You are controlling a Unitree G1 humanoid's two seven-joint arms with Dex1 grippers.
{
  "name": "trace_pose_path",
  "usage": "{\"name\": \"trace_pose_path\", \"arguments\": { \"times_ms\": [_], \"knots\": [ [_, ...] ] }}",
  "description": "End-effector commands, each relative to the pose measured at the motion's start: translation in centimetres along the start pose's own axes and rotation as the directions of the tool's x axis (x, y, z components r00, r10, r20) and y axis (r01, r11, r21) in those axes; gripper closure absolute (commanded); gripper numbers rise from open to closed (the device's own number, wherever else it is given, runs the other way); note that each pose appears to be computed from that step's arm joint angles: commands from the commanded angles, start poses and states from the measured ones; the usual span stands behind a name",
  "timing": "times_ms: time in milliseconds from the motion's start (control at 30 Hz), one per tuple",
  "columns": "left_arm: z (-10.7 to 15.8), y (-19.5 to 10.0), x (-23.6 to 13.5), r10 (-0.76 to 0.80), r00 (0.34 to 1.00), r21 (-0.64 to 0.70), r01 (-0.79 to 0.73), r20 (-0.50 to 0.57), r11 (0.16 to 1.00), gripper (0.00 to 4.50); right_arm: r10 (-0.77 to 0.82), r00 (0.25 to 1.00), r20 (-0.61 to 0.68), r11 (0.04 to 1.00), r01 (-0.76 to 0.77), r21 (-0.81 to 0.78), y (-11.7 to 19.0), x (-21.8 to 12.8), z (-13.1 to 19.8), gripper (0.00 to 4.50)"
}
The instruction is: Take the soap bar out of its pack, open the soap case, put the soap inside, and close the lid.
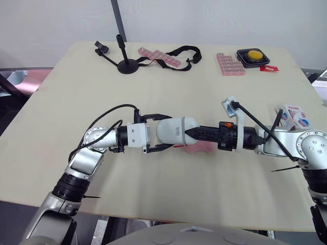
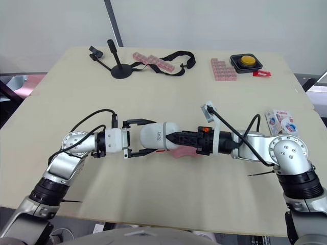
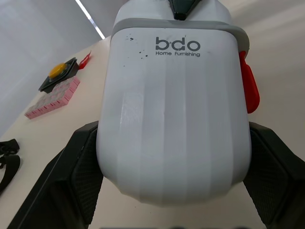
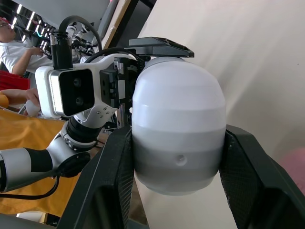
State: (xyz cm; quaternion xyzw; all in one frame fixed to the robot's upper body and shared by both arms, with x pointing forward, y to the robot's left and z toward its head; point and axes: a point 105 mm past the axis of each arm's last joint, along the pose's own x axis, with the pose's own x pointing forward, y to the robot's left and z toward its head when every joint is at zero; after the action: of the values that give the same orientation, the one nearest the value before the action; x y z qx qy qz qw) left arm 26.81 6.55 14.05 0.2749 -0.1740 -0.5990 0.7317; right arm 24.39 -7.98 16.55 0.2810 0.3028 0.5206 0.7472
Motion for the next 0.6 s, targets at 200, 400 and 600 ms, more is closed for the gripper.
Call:
{"name": "trace_pose_path", "arguments": {
  "times_ms": [200,400,600],
  "knots": [
    [0.8,0.5,0.0,0.016,1.0,0.019,-0.017,0.025,1.0,1.02,0.116,0.993,0.009,0.993,-0.116,0.005,2.0,-0.4,0.6,2.5],
    [0.7,0.5,-0.1,0.015,1.0,0.015,-0.015,0.024,1.0,1.02,0.164,0.986,0.023,0.985,-0.165,0.042,2.3,-1.1,0.7,2.5],
    [0.6,0.4,-0.3,0.013,1.0,0.008,-0.013,0.019,1.0,1.02,0.144,0.989,0.015,0.988,-0.145,0.058,1.7,-1.9,0.7,2.5]
  ]
}}
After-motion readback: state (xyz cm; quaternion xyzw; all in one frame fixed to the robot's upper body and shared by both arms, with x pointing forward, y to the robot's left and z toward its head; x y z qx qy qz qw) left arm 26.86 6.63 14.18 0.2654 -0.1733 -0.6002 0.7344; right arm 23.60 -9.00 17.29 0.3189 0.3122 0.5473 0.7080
